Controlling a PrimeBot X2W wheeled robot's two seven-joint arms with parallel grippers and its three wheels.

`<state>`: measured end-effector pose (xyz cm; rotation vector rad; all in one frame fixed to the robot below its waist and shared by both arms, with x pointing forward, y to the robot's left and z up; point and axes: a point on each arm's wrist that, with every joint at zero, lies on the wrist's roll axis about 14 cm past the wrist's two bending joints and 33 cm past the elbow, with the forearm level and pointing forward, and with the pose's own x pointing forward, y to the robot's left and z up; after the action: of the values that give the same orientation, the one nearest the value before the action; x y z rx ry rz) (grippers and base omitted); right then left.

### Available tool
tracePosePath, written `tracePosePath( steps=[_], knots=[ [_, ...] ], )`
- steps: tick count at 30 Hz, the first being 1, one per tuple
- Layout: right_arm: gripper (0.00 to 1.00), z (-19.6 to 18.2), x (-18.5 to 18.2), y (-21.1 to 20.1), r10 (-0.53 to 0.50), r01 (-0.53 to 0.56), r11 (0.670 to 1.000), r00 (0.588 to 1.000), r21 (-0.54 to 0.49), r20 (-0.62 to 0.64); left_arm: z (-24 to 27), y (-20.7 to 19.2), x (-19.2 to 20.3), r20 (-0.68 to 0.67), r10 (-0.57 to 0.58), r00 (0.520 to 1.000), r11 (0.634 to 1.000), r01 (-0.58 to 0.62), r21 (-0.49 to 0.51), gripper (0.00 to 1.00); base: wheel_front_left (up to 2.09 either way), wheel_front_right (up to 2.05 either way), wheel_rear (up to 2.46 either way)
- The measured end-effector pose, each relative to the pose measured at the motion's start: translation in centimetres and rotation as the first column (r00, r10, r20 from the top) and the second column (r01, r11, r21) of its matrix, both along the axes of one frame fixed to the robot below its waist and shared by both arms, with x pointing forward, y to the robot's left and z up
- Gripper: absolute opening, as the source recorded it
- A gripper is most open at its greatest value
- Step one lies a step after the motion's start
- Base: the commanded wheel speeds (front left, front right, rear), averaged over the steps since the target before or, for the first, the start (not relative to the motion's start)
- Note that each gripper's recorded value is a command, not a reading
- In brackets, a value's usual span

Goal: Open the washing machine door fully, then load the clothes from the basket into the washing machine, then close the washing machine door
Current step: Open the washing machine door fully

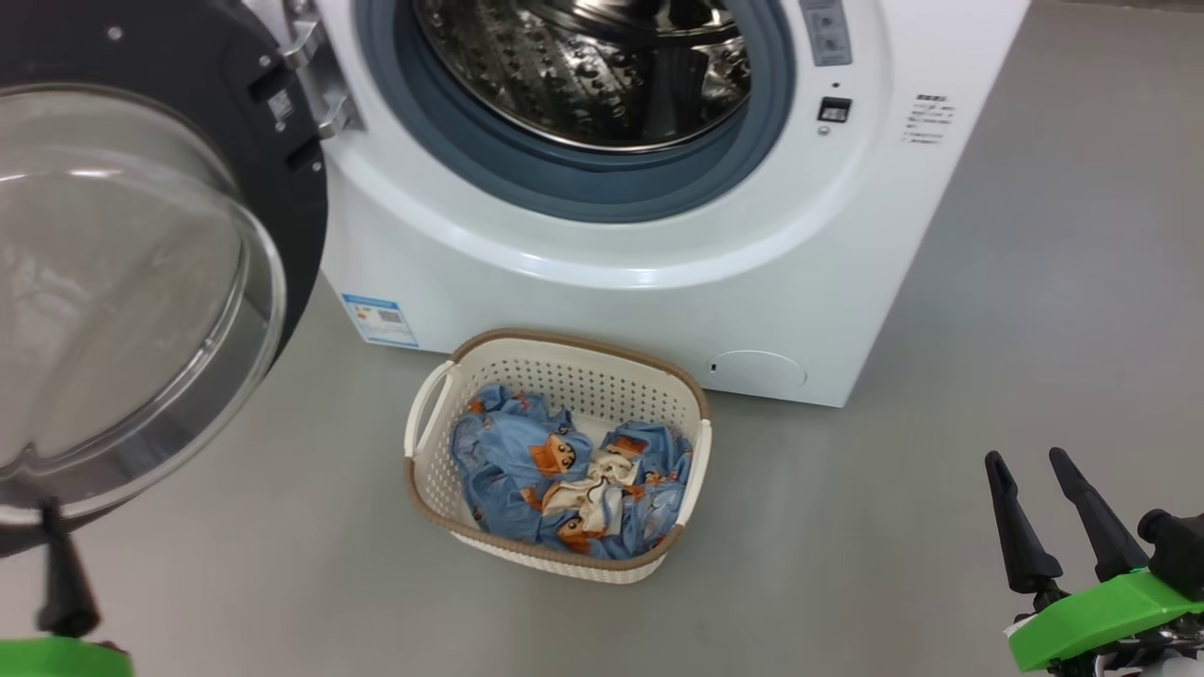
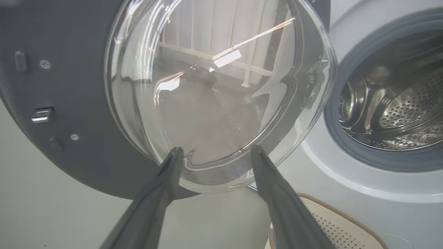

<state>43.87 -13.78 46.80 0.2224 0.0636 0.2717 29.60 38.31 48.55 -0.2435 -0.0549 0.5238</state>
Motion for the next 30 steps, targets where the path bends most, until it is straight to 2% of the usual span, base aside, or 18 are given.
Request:
tracePosePath(
  steps=[6,13,20,30],
  knots=[
    [1.00,0.7,-0.8,-2.0,-0.058,0.058,0.998,0.998,0.004,0.014,0.1,-4.5,2.5,0.012,-0.154,0.988,0.988,0.154,-0.001,1.00,0.00,0.00,0.00],
    [1.00,1.1,-1.9,-4.8,-0.135,0.135,0.991,0.991,0.000,0.024,0.2,-9.1,5.6,0.029,-0.305,0.952,0.952,0.306,-0.011,1.00,0.00,0.00,0.00],
    [1.00,1.2,-3.3,-7.4,-0.209,0.209,0.978,0.978,-0.001,0.024,0.1,-13.5,8.1,0.049,-0.434,0.899,0.899,0.436,-0.040,1.00,0.00,0.00,0.00],
    [1.00,1.1,-5.3,-10.8,-0.307,0.308,0.951,0.951,-0.009,0.016,-0.7,-18.2,10.4,0.039,-0.561,0.827,0.825,0.562,-0.055,1.00,0.00,0.00,0.00]
  ],
)
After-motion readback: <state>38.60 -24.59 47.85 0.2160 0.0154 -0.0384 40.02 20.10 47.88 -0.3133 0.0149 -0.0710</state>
